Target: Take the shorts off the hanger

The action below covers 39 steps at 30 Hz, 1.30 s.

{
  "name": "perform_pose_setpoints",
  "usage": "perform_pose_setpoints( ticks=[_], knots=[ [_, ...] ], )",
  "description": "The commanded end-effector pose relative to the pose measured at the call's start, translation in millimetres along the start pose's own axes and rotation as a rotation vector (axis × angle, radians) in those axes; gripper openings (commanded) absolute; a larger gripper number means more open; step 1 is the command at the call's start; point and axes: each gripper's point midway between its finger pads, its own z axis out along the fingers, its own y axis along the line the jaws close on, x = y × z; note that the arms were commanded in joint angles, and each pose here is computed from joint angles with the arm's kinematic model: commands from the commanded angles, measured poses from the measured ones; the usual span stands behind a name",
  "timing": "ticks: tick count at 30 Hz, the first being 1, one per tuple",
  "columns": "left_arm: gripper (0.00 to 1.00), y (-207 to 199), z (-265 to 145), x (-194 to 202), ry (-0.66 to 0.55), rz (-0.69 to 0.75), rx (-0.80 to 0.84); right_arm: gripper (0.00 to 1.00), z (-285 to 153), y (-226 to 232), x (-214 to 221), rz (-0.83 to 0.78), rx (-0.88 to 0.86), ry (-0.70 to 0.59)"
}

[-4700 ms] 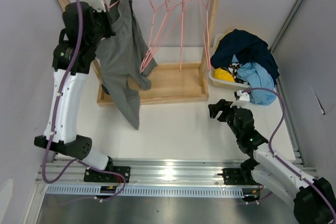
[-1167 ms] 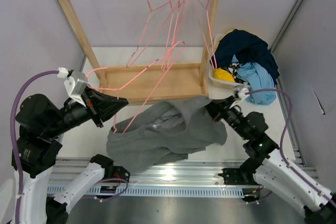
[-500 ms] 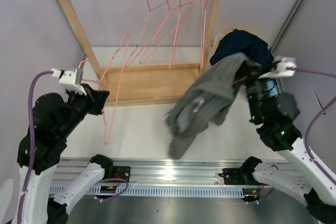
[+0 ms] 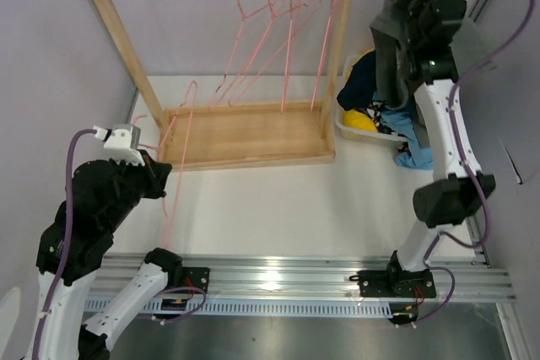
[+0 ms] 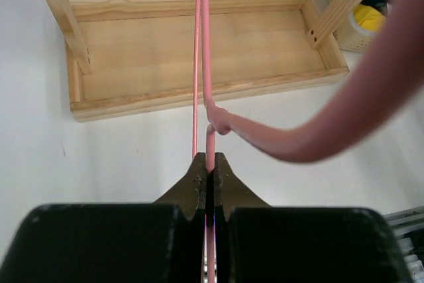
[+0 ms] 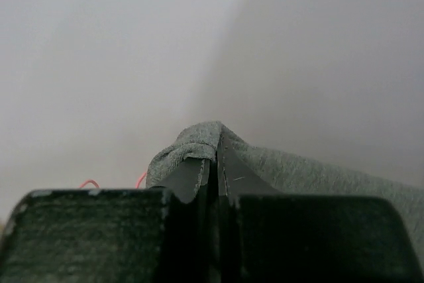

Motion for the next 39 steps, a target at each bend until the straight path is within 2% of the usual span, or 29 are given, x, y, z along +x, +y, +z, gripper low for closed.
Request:
perform_pose_setpoints(
  ticks=[1,4,5,8,9,10,11,12,13,14,15,17,18,19,20,21,22,25,26,27,28,30,31,33,34,39],
  knots=[
    [0.00,0.8,4.0,-7.9,-0.042,0.003,-0.007,0.00,30.0,21.8,16.1,0.013,-0.105,0.015],
    [0.00,2.2,12.2,-4.9,-0.028,0.012,-0.017,0.00,36.4,17.6,49.4,0.012,-0.100,0.056],
    [0.00,2.1,15.0,-5.1,-0.028,0.014,-0.019,0.00,32.6,7.0,76.0,0.010,-0.069,0.089],
    [0.00,1.4,21.7,-9.6,-0.027,0.023,-0.024,0.00,5.0,-24.1,126.1,0.022,0.031,0.135],
    [0.00,2.0,23.9,-11.5,-0.027,0.028,-0.030,0.05,-5.2,-33.6,138.7,0.023,0.062,0.147],
    [0.00,2.1,29.8,-13.4,-0.021,0.038,-0.036,0.16,-16.5,-45.6,149.8,0.021,0.104,0.161],
    [0.00,0.8,28.1,-22.9,-0.041,0.040,-0.036,0.58,-31.2,-64.9,144.7,0.029,0.202,0.144],
    [0.00,1.4,30.3,-27.0,-0.045,0.044,-0.045,0.75,-56.7,-87.9,181.9,0.009,0.286,0.230],
    [0.00,0.1,36.7,-33.8,-0.041,0.053,-0.051,0.86,-72.0,-101.6,189.5,0.045,0.360,0.249],
    [0.00,-1.0,37.6,-41.5,-0.052,0.056,-0.053,0.91,-95.8,-119.7,186.2,0.038,0.466,0.266],
    [0.00,-1.4,41.4,-45.6,-0.050,0.060,-0.058,0.91,-124.5,-136.9,211.3,0.026,0.534,0.334],
    [0.00,-2.9,57.7,-56.1,-0.035,0.078,-0.076,0.92,-160.8,-150.5,226.0,0.077,0.616,0.385],
    [0.00,-6.8,53.9,-77.4,-0.080,0.077,-0.071,0.92,-174.4,-148.2,211.8,0.112,0.610,0.364],
    [0.00,-6.8,59.3,-82.3,-0.075,0.088,-0.080,0.92,-200.2,-155.1,230.8,0.133,0.630,0.406],
    [0.00,-6.9,74.7,-83.6,-0.047,0.098,-0.094,0.92,-210.4,-150.3,232.1,0.161,0.605,0.421],
    [0.00,-11.0,68.4,-109.2,-0.100,0.093,-0.089,0.92,-220.4,-145.2,216.6,0.195,0.580,0.393],
    [0.00,-11.9,73.8,-113.3,-0.091,0.103,-0.091,0.91,-238.9,-148.2,228.0,0.196,0.577,0.422],
    [0.00,-19.1,87.7,-143.4,-0.111,0.112,-0.086,0.91,-266.6,-138.1,224.0,0.210,0.511,0.451],
    [0.00,-21.7,86.3,-157.5,-0.136,0.111,-0.081,0.91,-273.6,-134.1,223.1,0.208,0.494,0.464],
    [0.00,-21.7,105.6,-155.0,-0.099,0.120,-0.091,0.91,-281.2,-132.4,223.5,0.207,0.485,0.480],
    [0.00,-25.9,100.7,-173.6,-0.140,0.122,-0.083,0.91,-288.0,-128.8,214.8,0.218,0.464,0.470],
    [0.00,-25.1,125.1,-174.5,-0.110,0.131,-0.098,0.91,-300.1,-118.9,219.3,0.233,0.413,0.492],
    [0.00,-26.7,121.5,-191.2,-0.151,0.122,-0.098,0.90,-303.2,-112.6,211.6,0.254,0.378,0.475],
    [0.00,-27.3,139.8,-193.7,-0.138,0.114,-0.106,0.90,-312.5,-105.3,216.4,0.259,0.340,0.492],
    [0.00,-31.7,133.6,-210.8,-0.183,0.105,-0.094,0.90,-316.0,-103.2,217.3,0.262,0.331,0.500],
    [0.00,-40.8,147.6,-236.6,-0.215,0.084,-0.081,0.90,-326.3,-97.8,216.8,0.275,0.301,0.521]
  ],
)
